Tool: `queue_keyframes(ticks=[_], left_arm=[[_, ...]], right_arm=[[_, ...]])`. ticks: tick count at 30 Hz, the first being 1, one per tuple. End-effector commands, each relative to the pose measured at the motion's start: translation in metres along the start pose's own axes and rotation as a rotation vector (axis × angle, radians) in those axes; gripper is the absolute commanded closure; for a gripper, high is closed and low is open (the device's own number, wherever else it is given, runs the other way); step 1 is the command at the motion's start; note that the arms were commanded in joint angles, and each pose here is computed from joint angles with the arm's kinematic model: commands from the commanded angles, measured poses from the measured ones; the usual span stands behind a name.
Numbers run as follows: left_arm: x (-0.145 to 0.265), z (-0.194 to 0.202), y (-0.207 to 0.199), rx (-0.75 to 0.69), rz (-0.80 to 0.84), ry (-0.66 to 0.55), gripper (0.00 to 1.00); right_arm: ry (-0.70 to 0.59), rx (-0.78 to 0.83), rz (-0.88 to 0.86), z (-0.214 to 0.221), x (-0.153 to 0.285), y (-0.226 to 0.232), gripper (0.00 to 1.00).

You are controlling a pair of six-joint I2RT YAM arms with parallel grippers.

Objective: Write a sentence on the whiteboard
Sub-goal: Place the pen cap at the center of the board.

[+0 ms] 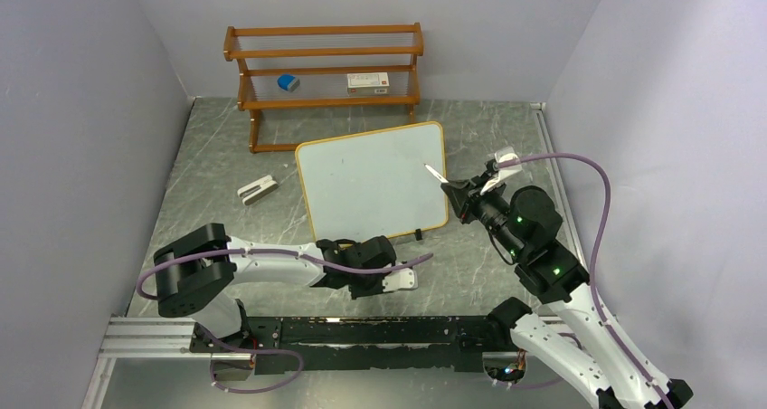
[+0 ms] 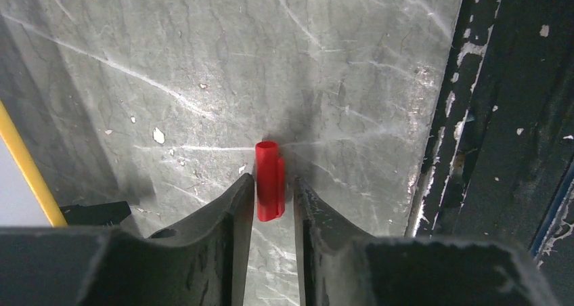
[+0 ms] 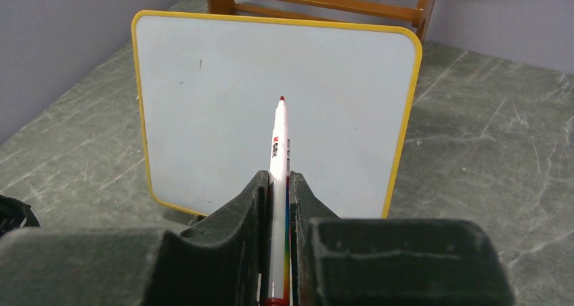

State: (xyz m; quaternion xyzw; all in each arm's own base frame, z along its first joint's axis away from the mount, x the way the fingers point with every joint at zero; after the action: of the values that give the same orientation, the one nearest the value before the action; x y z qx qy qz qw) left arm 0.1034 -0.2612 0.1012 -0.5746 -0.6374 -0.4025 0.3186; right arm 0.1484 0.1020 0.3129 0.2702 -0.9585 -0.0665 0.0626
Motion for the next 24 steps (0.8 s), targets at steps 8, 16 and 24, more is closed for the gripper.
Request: queue_keyframes(ticks=[8, 16, 24], left_arm=[[0.036, -0.030, 0.011, 0.020, -0.080, -0.106, 0.37], [0.102, -0.056, 0.029, 0.100, -0.299, -0.311, 0.22], [0.159, -0.070, 0.048, 0.264, -0.516, -0.441, 0.07]], right_arm=[[-0.007, 0.018, 0.003, -0.003, -0.002, -0.001, 1.00], [-0.015, 0.003, -0.019, -0.006, -0.004, 0.002, 1.00], [-0.028, -0.004, -0.023, -0.016, -0.006, 0.004, 1.00]])
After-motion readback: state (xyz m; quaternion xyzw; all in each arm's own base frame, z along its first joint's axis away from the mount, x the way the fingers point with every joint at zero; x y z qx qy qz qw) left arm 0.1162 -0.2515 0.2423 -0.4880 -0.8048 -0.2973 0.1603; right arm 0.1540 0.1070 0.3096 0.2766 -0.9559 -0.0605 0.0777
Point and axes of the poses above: each gripper's point midway between its finger pads, its own x axis back along the fingers, its own y axis along the line the jaws close on, z = x × y, the point moved 10 cm from there along x, back along the fingers, and after that the axes turned 2 degrees about -x, right-handed, at the moved point
